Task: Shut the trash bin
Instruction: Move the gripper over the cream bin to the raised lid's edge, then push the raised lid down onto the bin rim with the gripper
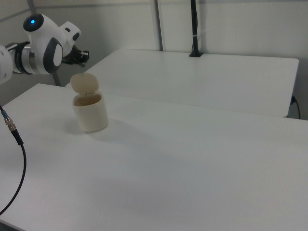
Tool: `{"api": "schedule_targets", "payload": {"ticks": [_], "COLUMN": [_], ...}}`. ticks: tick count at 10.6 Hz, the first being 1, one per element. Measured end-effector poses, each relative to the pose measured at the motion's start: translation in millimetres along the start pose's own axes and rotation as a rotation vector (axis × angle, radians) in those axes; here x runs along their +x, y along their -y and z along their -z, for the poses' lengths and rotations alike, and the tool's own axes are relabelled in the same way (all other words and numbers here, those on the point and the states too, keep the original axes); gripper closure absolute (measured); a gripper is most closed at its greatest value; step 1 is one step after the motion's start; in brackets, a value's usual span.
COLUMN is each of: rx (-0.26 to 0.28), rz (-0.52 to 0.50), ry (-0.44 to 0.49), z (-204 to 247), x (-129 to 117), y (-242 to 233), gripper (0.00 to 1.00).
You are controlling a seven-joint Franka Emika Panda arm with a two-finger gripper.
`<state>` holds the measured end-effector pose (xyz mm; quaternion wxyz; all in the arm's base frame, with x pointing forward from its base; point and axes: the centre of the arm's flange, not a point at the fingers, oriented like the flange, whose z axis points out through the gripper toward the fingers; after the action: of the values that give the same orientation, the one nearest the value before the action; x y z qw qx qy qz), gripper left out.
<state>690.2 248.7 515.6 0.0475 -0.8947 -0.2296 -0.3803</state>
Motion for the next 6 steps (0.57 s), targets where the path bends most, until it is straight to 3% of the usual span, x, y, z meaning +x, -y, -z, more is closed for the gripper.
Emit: {"api": "schedule_targets", "payload": {"ticks": [3, 6], "rx": [0.001, 0.041], "rz": [0.022, 0.122], "ry": [0.007, 0.191], "z": [-9.2, -4.5], "x": [-3.9, -12.8], "y": [0.2, -2.0], "gripper": [0.97, 0.97]}}
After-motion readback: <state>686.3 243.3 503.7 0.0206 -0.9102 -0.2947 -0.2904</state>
